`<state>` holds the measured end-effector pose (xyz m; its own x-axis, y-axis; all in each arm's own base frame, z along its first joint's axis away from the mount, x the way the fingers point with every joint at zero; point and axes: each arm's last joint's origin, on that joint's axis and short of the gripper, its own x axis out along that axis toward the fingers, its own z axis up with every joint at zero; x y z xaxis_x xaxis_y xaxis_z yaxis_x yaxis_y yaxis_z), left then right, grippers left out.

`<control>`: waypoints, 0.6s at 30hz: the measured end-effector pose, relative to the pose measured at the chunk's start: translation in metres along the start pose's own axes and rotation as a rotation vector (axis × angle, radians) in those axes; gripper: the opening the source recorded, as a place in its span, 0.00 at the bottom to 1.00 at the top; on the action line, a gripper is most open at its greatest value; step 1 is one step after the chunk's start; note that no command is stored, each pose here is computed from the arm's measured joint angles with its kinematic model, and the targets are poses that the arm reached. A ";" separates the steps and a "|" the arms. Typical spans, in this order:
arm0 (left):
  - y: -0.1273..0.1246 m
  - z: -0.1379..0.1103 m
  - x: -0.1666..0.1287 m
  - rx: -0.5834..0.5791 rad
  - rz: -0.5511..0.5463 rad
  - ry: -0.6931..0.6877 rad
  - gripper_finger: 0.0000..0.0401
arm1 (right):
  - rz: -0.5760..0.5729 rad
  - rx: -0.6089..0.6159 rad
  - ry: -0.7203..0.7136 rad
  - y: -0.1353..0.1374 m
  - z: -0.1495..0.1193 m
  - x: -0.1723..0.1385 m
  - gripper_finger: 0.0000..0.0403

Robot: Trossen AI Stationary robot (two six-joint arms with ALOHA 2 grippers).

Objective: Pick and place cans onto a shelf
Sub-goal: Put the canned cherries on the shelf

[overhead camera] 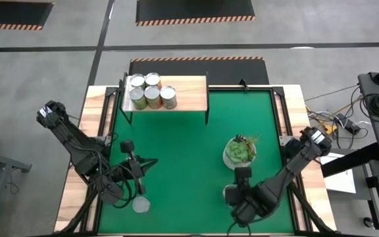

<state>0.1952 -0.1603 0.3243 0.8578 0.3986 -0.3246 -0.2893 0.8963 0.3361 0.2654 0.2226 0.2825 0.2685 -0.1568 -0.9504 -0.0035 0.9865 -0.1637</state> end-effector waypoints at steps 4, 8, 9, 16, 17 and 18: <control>0.002 0.001 0.000 -0.037 0.065 -0.028 0.00 | -0.056 -0.019 -0.024 0.009 -0.014 0.003 0.69; 0.002 0.001 0.000 -0.046 0.066 -0.030 0.00 | -0.085 -0.033 -0.025 0.019 -0.030 0.007 0.75; 0.003 0.003 0.000 -0.051 0.066 -0.030 0.00 | -0.091 -0.036 -0.028 0.022 -0.034 0.007 0.76; 0.007 0.012 -0.001 -0.148 0.068 -0.043 0.00 | -0.094 -0.013 -0.079 0.033 -0.058 0.013 0.77; 0.007 0.013 -0.001 -0.155 0.069 -0.044 0.00 | -0.082 -0.011 -0.096 0.034 -0.061 0.015 0.77; 0.007 0.013 -0.001 -0.157 0.069 -0.044 0.00 | -0.075 -0.009 -0.112 0.034 -0.063 0.018 0.77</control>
<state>0.1976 -0.1569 0.3381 0.8505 0.4541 -0.2654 -0.4077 0.8880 0.2128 0.2094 0.2507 0.2433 0.3742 -0.2229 -0.9002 0.0119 0.9718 -0.2357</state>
